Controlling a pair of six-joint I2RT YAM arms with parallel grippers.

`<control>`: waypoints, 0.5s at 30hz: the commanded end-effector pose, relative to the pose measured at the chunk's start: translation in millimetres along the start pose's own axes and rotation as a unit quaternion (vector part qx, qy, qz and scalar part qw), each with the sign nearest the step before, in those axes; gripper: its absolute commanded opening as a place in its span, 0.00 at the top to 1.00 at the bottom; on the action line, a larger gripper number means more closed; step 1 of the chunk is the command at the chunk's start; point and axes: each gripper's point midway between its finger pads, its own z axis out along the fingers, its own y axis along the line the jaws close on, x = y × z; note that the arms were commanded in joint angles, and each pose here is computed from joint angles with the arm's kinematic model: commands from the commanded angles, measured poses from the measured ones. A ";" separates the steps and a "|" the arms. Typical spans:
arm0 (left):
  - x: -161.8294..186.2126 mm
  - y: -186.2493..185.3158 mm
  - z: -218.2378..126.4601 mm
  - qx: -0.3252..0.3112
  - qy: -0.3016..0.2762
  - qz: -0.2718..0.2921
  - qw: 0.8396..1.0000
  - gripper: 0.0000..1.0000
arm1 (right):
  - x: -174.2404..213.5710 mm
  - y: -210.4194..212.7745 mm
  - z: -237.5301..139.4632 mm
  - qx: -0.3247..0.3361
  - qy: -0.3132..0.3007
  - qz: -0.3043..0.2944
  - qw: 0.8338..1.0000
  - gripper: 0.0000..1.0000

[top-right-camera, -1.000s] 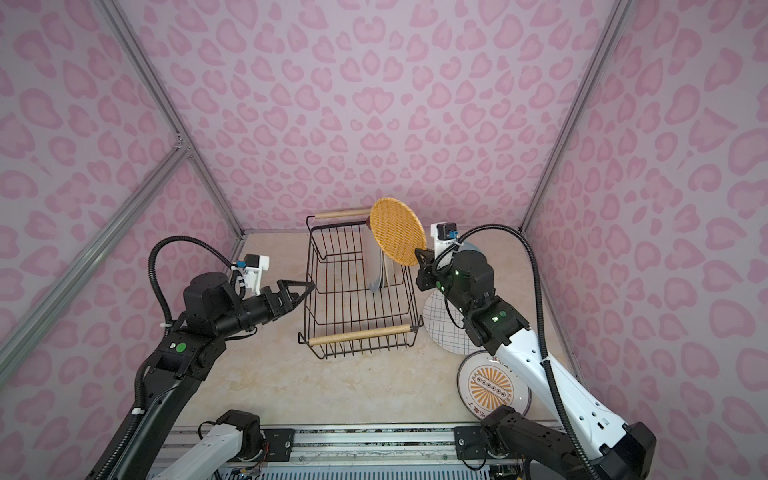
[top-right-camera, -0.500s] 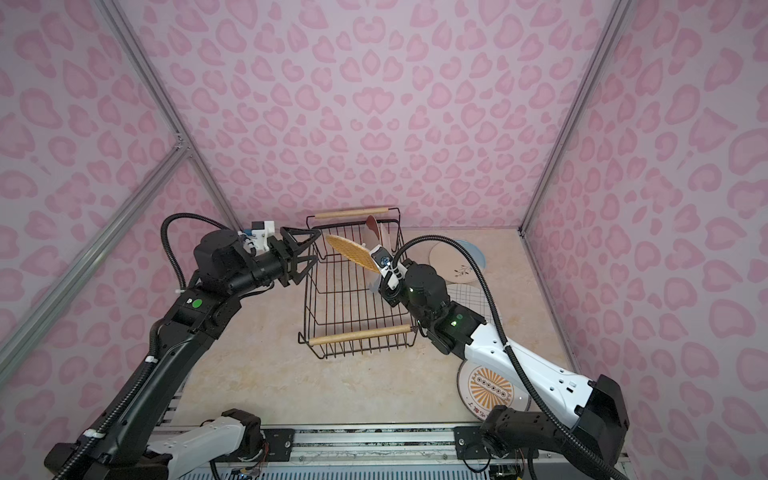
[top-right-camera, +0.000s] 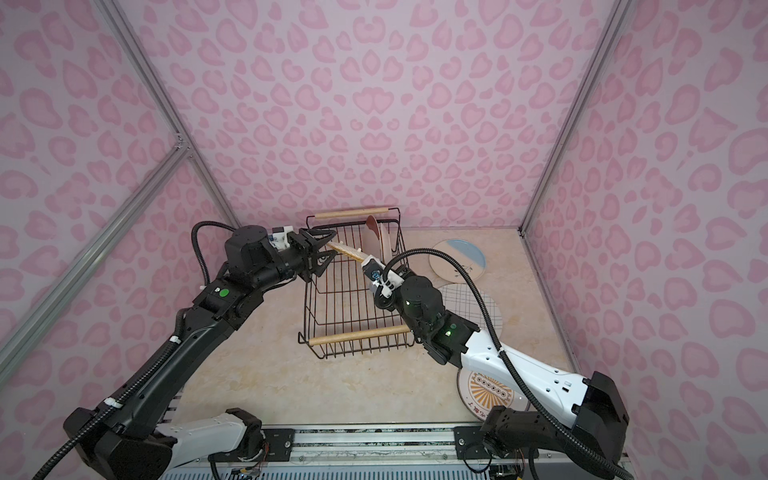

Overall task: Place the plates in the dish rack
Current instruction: 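Pass the bamboo tray from the right gripper to the left gripper above the rack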

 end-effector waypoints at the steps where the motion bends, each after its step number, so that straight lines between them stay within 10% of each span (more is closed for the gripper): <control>1: -0.3 -18.6 2.4 0.031 -0.008 -0.006 0.999 0.53 | -14.8 -11.1 -2.2 0.031 -0.029 0.005 0.999 1.00; 15: 7.6 -10.7 -2.4 0.030 -0.007 -0.010 0.999 0.97 | -15.9 -7.1 -8.3 0.036 -0.032 -0.005 0.999 1.00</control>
